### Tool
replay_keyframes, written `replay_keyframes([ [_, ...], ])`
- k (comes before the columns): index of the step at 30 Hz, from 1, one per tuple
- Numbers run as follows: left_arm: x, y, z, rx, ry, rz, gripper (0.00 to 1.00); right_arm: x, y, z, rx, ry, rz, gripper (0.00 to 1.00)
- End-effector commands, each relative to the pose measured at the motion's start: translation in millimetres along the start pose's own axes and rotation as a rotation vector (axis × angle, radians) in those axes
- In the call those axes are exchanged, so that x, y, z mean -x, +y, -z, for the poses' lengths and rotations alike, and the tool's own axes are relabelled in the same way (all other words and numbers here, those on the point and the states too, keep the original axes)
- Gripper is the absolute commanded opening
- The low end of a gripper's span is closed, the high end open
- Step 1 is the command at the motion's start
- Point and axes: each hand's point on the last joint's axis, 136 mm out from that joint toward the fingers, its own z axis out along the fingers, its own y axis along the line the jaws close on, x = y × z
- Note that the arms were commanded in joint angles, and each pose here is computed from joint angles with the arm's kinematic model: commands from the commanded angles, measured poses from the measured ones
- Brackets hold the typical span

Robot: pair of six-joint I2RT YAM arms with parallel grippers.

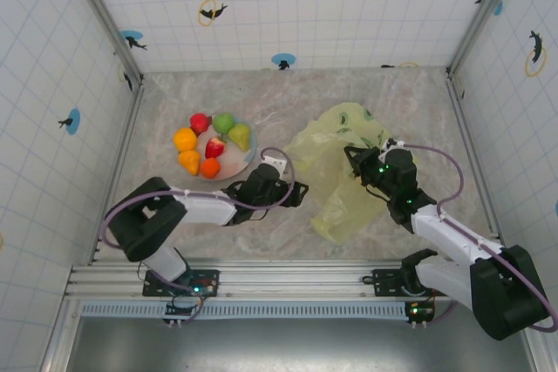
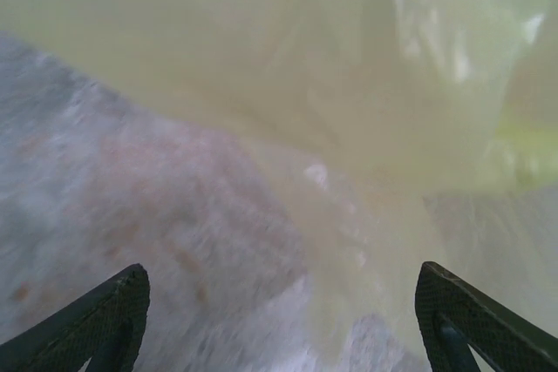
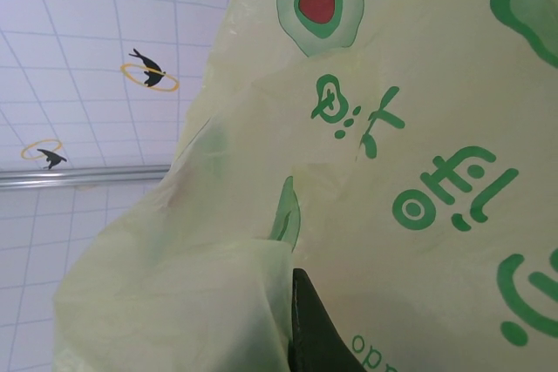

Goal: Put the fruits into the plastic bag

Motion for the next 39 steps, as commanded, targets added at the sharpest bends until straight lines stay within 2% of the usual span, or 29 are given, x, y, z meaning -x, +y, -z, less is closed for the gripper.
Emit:
replay_keyframes([
  [1,18.9,-24.6,-12.2,-0.109,-0.045,0.028,0.76,5.1,11.7,2.0,0.037,-0.021,0.018,0.00],
  [9,15.7,-34.2,-46.3,-0.163,0.000,0.060,0.47,8.9,8.9,2.4,0.034,-0.028,0.016,0.00],
  [12,19.9,-45.2,-47.6,-0.216,-0.005,0.066,0.32,11.7,8.9,2.3,0.019,-0.033,0.052,0.00],
  [14,22.7,-52.3,-46.2,-0.247,-0.006,0.061,0.17,14.4,6.1,2.1,-0.017,-0.036,0.110,0.00],
  [18,27.5,-62.1,-37.2,-0.276,0.003,0.024,0.00,19.4,0.9,3.9,-0.097,-0.022,0.257,0.00],
  [21,29.9,-71.2,-18.7,-0.305,0.007,0.009,0.00,31.9,8.1,10.3,-0.163,-0.018,0.404,0.00],
  [28,45.4,-110.0,40.4,-0.447,0.018,0.003,0.00,74.0,36.5,39.8,-0.438,-0.059,0.796,0.00],
  [31,53.4,-129.9,62.7,-0.531,0.022,0.012,0.00,78.9,52.7,42.6,-0.458,-0.049,0.860,0.00],
  [34,60.5,-137.1,78.7,-0.551,0.002,0.009,0.00,80.4,64.6,40.9,-0.453,-0.039,0.895,0.00],
  [39,54.9,-113.7,79.1,-0.430,-0.020,-0.007,0.00,75.2,59.4,30.9,-0.425,-0.007,0.908,0.00],
])
